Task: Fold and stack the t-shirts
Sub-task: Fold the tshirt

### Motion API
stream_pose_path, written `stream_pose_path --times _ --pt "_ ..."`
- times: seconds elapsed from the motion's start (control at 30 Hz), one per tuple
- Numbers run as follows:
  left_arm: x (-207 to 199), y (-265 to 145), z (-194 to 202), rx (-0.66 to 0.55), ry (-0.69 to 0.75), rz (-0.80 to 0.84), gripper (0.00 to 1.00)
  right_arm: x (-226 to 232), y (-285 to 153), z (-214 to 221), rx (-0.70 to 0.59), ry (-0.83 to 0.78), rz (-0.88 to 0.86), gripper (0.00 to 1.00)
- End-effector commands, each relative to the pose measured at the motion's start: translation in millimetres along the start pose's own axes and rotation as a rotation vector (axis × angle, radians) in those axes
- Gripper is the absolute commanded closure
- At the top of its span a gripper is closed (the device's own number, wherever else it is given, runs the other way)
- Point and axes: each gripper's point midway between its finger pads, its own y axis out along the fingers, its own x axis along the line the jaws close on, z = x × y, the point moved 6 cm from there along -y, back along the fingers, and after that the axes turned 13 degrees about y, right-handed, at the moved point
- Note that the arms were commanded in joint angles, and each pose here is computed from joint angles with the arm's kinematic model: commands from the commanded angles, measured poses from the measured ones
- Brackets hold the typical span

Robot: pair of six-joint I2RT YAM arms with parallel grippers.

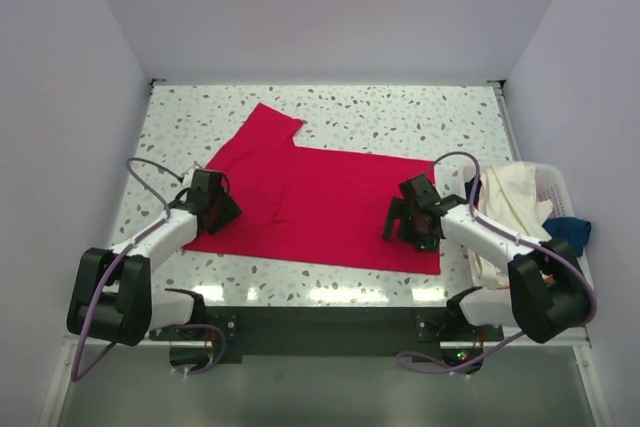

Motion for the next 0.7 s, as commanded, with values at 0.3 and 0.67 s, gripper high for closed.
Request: stream_pose_path --times 0.3,0.67 --pt "57.5 0.2 -5.4 0.031 -0.078 -0.142 0.43 39.9 25.3 -26.9 0.026 -0.111 0.013 0.1" --pt "46.5 -17.3 -34.4 -0.038 -0.075 -0.038 0.4 13.5 18.4 -13.7 0.041 -0.093 0.021 0.09"
